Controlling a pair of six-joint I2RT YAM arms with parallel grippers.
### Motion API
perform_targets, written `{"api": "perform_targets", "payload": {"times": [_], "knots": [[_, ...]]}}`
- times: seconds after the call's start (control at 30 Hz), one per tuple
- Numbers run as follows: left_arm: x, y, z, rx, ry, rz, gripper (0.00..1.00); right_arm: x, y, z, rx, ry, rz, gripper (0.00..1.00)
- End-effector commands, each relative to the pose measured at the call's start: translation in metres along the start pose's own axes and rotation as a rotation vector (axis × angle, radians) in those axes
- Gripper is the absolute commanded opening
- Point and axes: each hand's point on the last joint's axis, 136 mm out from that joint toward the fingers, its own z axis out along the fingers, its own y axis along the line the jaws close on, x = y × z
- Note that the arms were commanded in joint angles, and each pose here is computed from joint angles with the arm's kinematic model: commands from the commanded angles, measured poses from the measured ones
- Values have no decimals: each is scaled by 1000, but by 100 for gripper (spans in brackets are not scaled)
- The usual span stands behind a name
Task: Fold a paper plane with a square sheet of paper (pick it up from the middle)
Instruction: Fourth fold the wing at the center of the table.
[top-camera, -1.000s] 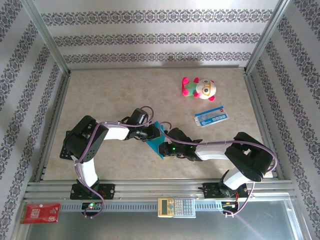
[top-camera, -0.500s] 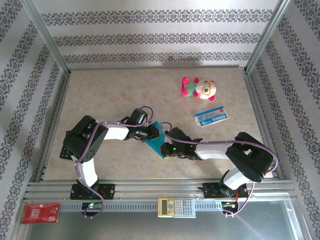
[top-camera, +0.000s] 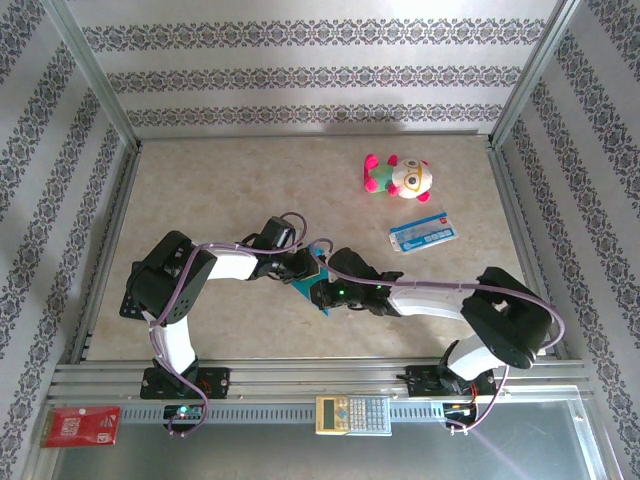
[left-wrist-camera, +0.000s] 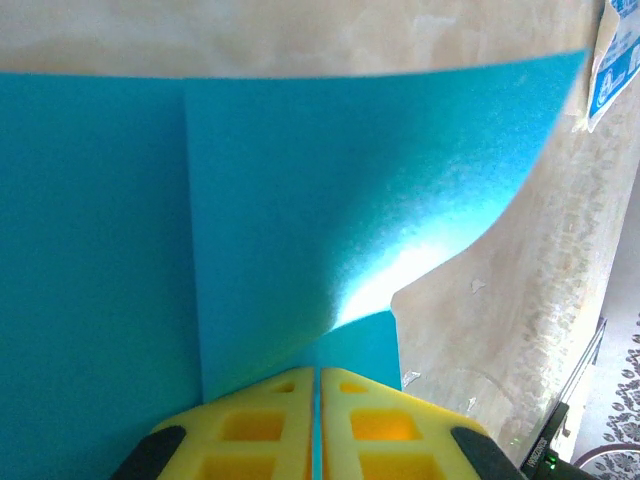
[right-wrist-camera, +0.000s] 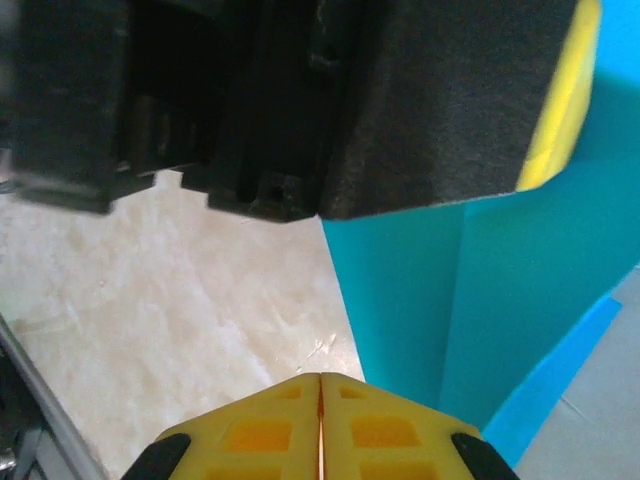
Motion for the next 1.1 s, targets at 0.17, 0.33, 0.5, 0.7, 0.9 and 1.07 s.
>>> {"api": "perform_targets", "payload": {"times": [0.17, 0.33, 0.5, 0.7, 0.9, 1.07], "knots": [[1, 21, 1, -65, 4, -9, 14, 21, -24, 9, 84, 101, -2, 8], [-2, 16, -1, -55, 0, -3, 18, 27, -35, 10, 113, 124, 5, 7], [-4, 13, -3, -51, -5, 4, 20, 33, -43, 9, 136, 143, 8, 5], [-1, 24, 0, -85, 3, -1, 17, 49, -54, 12, 159, 198, 29, 4], [4, 43, 2, -155, 20, -8, 8, 69, -59, 8, 165, 235, 59, 2], [5, 52, 2, -194, 24, 0, 0, 86, -55, 2, 152, 261, 68, 0]]}}
